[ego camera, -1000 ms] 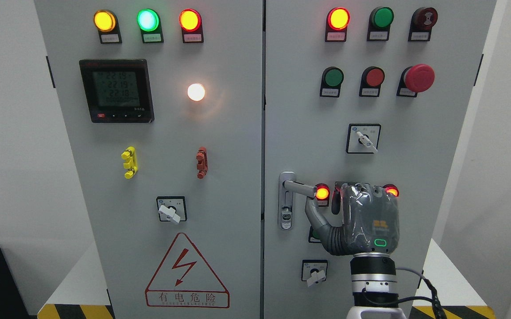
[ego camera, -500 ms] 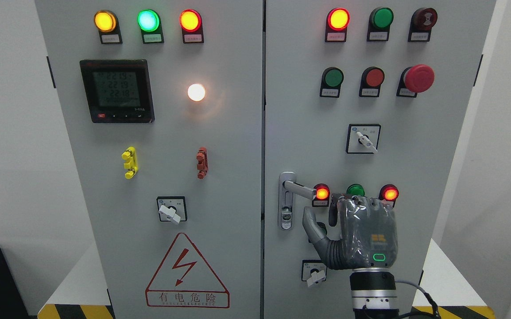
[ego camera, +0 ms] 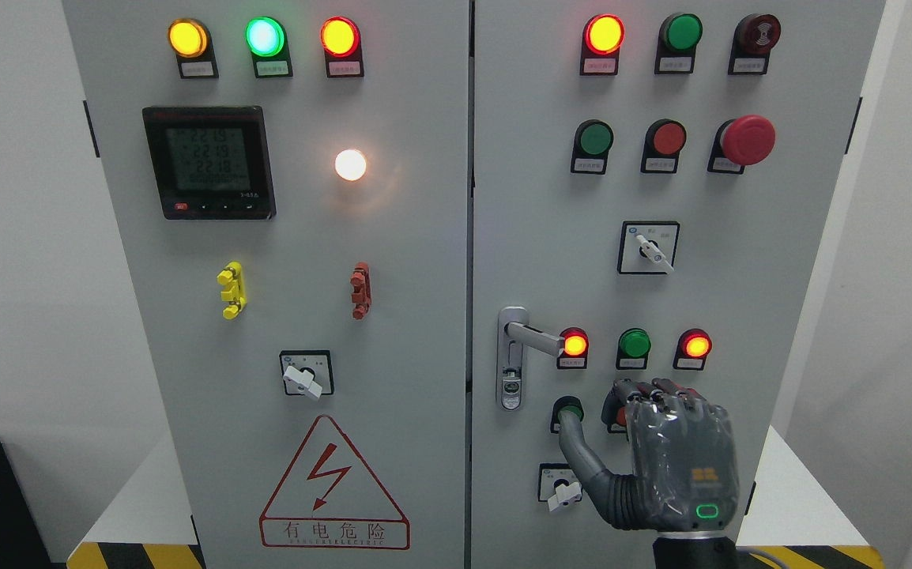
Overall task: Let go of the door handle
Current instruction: 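Open the right hand and pull it off the handle, then withdraw the open right hand away from the cabinet door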
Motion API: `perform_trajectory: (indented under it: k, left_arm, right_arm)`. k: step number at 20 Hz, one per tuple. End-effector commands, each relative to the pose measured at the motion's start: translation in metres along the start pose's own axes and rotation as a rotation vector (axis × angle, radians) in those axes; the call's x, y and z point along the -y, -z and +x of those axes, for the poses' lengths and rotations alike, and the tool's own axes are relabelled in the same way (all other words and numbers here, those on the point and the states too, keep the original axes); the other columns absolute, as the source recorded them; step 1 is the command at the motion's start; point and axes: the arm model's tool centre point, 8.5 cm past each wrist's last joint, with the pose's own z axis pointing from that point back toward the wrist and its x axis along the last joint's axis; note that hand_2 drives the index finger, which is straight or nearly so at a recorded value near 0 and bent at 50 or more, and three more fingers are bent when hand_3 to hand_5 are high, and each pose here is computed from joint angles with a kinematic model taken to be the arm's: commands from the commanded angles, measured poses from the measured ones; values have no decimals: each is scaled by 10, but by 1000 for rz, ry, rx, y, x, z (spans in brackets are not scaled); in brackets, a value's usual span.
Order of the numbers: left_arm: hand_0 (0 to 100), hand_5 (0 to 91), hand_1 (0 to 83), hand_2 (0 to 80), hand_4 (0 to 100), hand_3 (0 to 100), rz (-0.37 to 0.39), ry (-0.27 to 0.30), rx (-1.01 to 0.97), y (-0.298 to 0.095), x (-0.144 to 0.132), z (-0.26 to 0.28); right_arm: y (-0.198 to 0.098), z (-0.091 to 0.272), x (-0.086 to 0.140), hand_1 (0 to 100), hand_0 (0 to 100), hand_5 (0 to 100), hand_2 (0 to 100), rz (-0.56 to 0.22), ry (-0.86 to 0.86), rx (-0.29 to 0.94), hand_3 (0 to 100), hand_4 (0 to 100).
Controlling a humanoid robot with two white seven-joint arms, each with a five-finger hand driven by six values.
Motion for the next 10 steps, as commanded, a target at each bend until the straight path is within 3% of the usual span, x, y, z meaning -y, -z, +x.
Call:
perform_trajectory:
  k: [1,5,10]
  left_arm:
    - [0,0,0,22,13,86,-3,22,18,1,1,7]
    - [0,0,0,22,13,87,-3,22,18,1,1,7]
    - [0,0,0,23,13,89,-3,22,18,1,1,7]
  right_arm:
    - [-23,-59,42,207,397,39,222,-79,-113,-83,258,188]
    - [-28,-73,50,178,372,0,0,-106,-18,-40,0,0]
    - [-27,-70,52,187,317,0,0,-114,19,-19,0,0]
